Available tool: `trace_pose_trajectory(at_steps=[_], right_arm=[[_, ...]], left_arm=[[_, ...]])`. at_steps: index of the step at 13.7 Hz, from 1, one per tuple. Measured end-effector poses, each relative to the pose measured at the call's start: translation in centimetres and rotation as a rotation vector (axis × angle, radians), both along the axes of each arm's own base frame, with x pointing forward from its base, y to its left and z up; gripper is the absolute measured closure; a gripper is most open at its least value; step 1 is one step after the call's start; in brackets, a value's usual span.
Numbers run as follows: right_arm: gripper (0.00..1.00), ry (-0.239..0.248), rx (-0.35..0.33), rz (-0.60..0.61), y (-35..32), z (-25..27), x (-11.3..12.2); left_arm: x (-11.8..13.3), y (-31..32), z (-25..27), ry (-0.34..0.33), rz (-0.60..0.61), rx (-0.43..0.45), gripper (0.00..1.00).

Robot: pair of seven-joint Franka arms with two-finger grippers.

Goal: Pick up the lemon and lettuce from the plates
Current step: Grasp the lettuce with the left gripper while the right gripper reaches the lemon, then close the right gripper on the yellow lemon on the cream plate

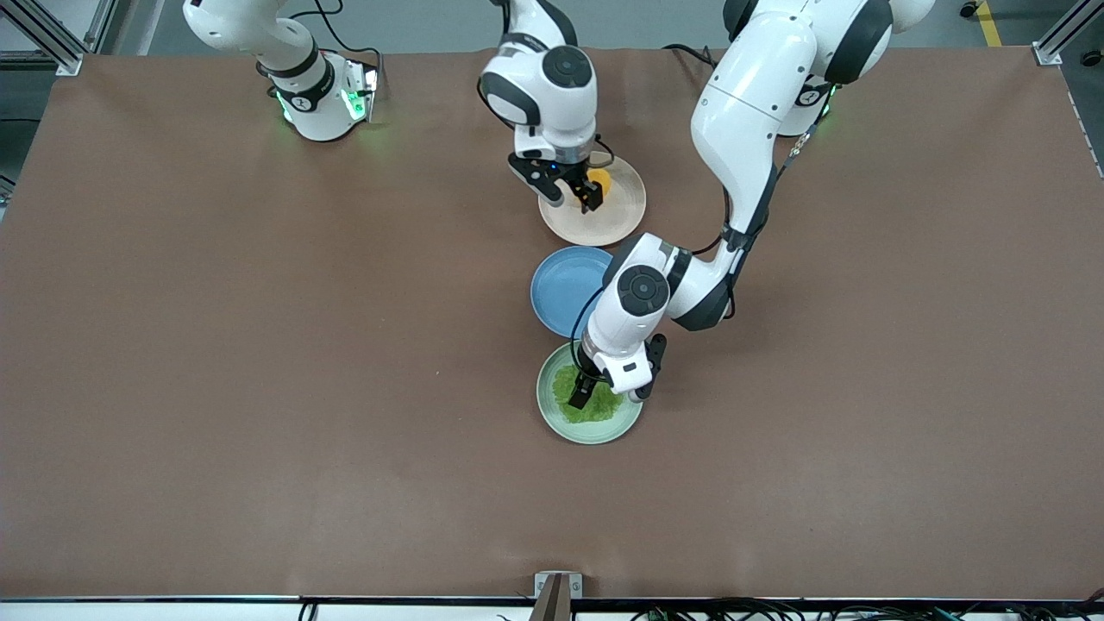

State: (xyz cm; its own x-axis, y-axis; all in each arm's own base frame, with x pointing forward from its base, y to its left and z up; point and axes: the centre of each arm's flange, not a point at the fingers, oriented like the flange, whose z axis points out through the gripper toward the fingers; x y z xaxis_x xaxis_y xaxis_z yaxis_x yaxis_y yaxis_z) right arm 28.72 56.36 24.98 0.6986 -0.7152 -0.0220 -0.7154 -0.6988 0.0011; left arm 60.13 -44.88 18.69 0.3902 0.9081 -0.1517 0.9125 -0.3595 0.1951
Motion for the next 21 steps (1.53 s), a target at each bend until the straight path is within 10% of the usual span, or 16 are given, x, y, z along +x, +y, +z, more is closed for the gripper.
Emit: trace_pose_trajectory(at_steps=[3,12,14,16,21], right_arm=[[0.00,0.008,-0.026,0.001,1.7,-3.4,-0.1],[0.01,0.010,-0.038,0.051,4.9,-4.5,-5.9],[0.15,0.009,-0.038,0.059,5.1,-4.5,-6.6],[0.37,0.008,-0.038,0.062,5.2,-4.5,-6.5],[0.37,0.026,-0.075,0.181,3.4,-0.1,-1.8]], left_arm=[[-0.2,-0.2,-0.3,0.003,-0.004,0.002,0.05],[-0.1,-0.4,-0.1,-0.002,-0.006,-0.003,0.77],[0.0,-0.5,0.2,-0.006,-0.006,-0.005,0.87],[0.2,-0.7,0.6,-0.013,-0.006,-0.010,0.91],[0.7,-0.6,4.3,-0.020,-0.006,-0.023,0.93]])
